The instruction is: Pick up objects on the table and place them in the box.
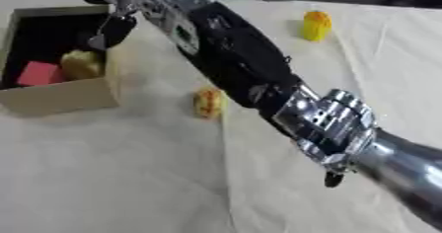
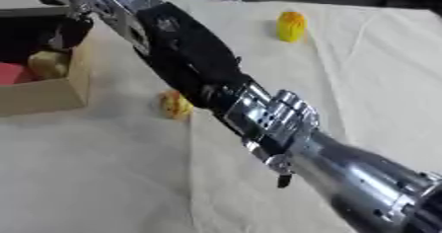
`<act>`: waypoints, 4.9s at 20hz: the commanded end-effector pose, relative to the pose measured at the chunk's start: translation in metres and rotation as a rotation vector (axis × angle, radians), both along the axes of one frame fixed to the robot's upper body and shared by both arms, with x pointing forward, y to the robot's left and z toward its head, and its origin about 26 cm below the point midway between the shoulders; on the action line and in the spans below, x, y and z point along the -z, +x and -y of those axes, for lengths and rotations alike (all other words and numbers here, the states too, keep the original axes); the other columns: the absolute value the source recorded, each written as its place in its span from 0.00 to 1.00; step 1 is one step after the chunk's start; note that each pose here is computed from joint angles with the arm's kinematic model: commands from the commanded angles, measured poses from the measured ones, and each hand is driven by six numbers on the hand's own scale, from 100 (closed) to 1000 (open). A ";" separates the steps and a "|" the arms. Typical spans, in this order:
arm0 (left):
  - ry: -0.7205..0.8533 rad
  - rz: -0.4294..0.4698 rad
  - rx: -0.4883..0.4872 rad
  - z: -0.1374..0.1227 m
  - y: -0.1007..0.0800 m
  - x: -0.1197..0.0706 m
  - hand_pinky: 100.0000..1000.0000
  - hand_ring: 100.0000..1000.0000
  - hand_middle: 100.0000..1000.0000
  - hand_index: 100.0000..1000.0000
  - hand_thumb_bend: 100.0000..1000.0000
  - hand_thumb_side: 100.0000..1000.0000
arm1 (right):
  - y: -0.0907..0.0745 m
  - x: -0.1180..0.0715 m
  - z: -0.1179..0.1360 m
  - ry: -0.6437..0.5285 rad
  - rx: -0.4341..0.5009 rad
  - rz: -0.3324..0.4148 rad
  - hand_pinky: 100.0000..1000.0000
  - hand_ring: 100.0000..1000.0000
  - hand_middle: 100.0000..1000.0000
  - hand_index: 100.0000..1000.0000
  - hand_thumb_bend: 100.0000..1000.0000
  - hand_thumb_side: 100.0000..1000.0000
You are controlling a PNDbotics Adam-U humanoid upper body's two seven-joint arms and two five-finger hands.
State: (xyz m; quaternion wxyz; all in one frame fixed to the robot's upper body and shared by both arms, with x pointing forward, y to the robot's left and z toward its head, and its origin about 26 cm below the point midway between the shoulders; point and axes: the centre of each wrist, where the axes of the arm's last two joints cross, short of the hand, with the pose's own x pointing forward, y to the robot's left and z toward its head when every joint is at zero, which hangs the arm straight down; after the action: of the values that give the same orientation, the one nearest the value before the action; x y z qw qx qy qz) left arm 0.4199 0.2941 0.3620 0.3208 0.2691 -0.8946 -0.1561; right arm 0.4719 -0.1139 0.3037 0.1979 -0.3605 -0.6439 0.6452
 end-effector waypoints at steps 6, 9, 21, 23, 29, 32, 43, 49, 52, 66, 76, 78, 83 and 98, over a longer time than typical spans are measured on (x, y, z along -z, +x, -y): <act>0.012 -0.004 -0.098 -0.032 -0.004 -0.002 0.80 0.75 0.73 0.90 0.65 0.78 | -0.007 -0.050 0.117 0.067 0.238 0.064 0.91 0.92 0.82 0.91 0.20 0.26; 0.022 -0.012 -0.119 -0.038 -0.004 0.000 0.80 0.75 0.73 0.90 0.65 0.78 | -0.013 -0.052 0.153 0.064 0.319 0.047 0.91 0.93 0.83 0.90 0.23 0.26; 0.075 -0.013 -0.155 -0.047 -0.007 -0.003 0.80 0.75 0.73 0.90 0.65 0.79 | -0.039 -0.035 0.245 -0.057 0.513 -0.093 0.92 0.95 0.85 0.90 0.22 0.38; 0.079 -0.013 -0.158 -0.048 -0.007 -0.003 0.80 0.75 0.73 0.90 0.65 0.79 | -0.044 -0.035 0.257 -0.050 0.539 -0.102 0.92 0.96 0.86 0.90 0.22 0.39; 0.085 -0.012 -0.159 -0.050 -0.008 -0.004 0.80 0.75 0.74 0.90 0.65 0.79 | -0.051 -0.034 0.269 -0.056 0.556 -0.145 0.93 0.98 0.89 0.92 0.26 0.36; 0.089 -0.011 -0.159 -0.050 -0.008 -0.004 0.80 0.75 0.74 0.90 0.65 0.79 | -0.051 -0.030 0.273 -0.069 0.579 -0.177 0.93 0.98 0.90 0.93 0.28 0.36; 0.089 -0.011 -0.165 -0.053 -0.009 -0.004 0.80 0.75 0.74 0.90 0.64 0.79 | -0.055 -0.015 0.302 -0.083 0.674 -0.276 0.94 1.00 0.91 0.94 0.33 0.36; 0.088 -0.009 -0.168 -0.055 -0.010 -0.004 0.80 0.75 0.74 0.90 0.64 0.79 | -0.057 -0.012 0.314 -0.054 0.724 -0.266 0.94 1.00 0.91 0.94 0.32 0.35; 0.088 -0.008 -0.167 -0.054 -0.010 -0.004 0.80 0.75 0.74 0.90 0.64 0.79 | -0.057 -0.013 0.317 -0.038 0.739 -0.252 0.94 0.99 0.91 0.94 0.31 0.35; 0.079 0.014 -0.165 -0.055 -0.014 -0.008 0.80 0.75 0.74 0.90 0.64 0.79 | -0.056 -0.009 0.339 0.012 0.867 -0.211 0.93 0.99 0.91 0.94 0.34 0.33; 0.076 0.018 -0.164 -0.055 -0.014 -0.009 0.80 0.76 0.74 0.90 0.63 0.79 | -0.053 -0.007 0.339 0.061 0.868 -0.171 0.92 0.96 0.87 0.94 0.26 0.30; 0.076 0.019 -0.163 -0.054 -0.014 -0.009 0.80 0.76 0.74 0.90 0.63 0.79 | -0.053 -0.009 0.337 0.082 0.857 -0.152 0.92 0.95 0.86 0.93 0.24 0.28; 0.081 0.024 -0.155 -0.052 -0.014 -0.011 0.80 0.76 0.74 0.90 0.63 0.79 | -0.053 -0.009 0.339 0.121 0.894 -0.109 0.91 0.94 0.84 0.92 0.18 0.22; 0.083 0.031 -0.147 -0.049 -0.015 -0.014 0.80 0.76 0.75 0.90 0.62 0.79 | -0.048 -0.004 0.334 0.125 0.862 -0.064 0.85 0.78 0.51 0.65 0.15 0.00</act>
State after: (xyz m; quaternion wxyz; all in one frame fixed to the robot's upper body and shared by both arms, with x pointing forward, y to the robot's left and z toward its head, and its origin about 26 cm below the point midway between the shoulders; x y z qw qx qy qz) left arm 0.4143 0.3362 0.3576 0.3284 0.3360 -0.8666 -0.1682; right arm 0.4292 -0.4434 0.2922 0.5033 -0.5497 -0.4576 0.4850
